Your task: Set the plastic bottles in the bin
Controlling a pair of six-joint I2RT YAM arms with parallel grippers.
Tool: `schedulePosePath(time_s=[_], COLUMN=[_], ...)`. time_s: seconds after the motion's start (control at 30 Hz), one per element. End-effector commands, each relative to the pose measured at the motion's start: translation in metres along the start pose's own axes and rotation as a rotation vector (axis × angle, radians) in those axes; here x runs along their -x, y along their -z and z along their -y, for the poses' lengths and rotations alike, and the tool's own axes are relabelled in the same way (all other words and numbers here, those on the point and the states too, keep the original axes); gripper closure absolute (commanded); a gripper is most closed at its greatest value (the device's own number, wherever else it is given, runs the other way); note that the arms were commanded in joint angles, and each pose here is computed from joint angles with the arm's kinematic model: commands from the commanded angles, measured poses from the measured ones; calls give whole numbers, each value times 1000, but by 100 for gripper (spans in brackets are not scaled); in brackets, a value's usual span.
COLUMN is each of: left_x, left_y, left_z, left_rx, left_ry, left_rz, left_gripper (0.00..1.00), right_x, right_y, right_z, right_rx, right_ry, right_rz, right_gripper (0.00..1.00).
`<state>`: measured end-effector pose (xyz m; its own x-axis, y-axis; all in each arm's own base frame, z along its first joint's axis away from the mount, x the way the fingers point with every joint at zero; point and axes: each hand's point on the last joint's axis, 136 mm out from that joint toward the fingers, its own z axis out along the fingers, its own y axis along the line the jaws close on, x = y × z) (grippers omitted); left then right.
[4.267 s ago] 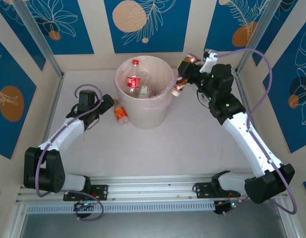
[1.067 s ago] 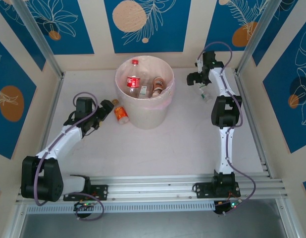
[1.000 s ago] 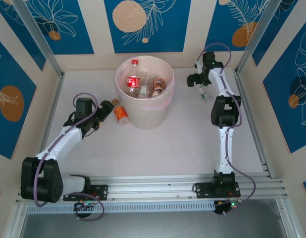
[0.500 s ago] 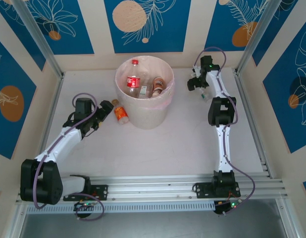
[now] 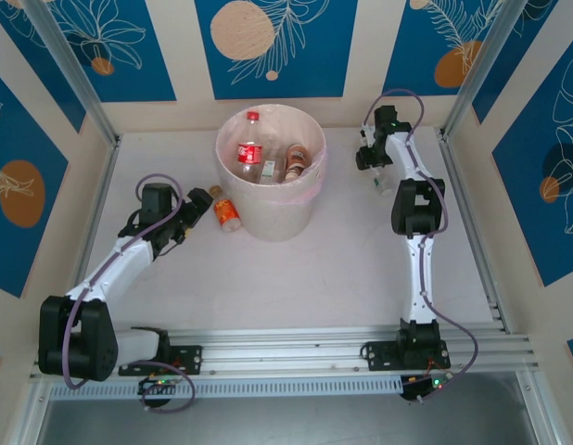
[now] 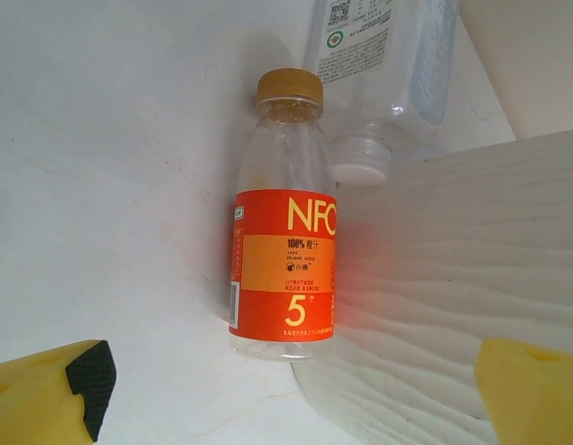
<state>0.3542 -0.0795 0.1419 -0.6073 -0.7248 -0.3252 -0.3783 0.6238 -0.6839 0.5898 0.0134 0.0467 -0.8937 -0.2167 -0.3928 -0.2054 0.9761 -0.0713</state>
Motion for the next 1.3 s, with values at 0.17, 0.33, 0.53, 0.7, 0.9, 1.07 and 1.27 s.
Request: schedulePosePath(time_s=[0.17, 0.33, 0.53, 0.7, 0.9, 1.07, 1.27], left_x=[-1, 0, -1, -7, -11, -9, -9], left_y=[-3, -2, -6, -11, -13, -13, -14], left_z=[2, 5, 9, 24, 36, 51, 50], left_rx=[-33, -53, -63, -124, -157, -216, -210], left_ry=[-4, -11, 0, 0, 6, 35, 36], left_rz=[-28, -6, -16, -50, -58, -71, -76], left_gripper=[0, 0, 0, 0, 0, 0, 0], right_x=[15, 7, 3, 3, 2, 6, 23], right_y=[105, 150, 201, 237, 282, 324, 400], right_z=[-6, -15, -33, -52, -74, -94, -122], right_rx=[1, 16, 59, 112, 243, 351, 544], right_ry=[-143, -207, -264, -254, -255, -252, -255], right_rz=[248, 364, 505, 589, 672, 759, 896], right_gripper=[62, 65, 67, 67, 68, 68, 69])
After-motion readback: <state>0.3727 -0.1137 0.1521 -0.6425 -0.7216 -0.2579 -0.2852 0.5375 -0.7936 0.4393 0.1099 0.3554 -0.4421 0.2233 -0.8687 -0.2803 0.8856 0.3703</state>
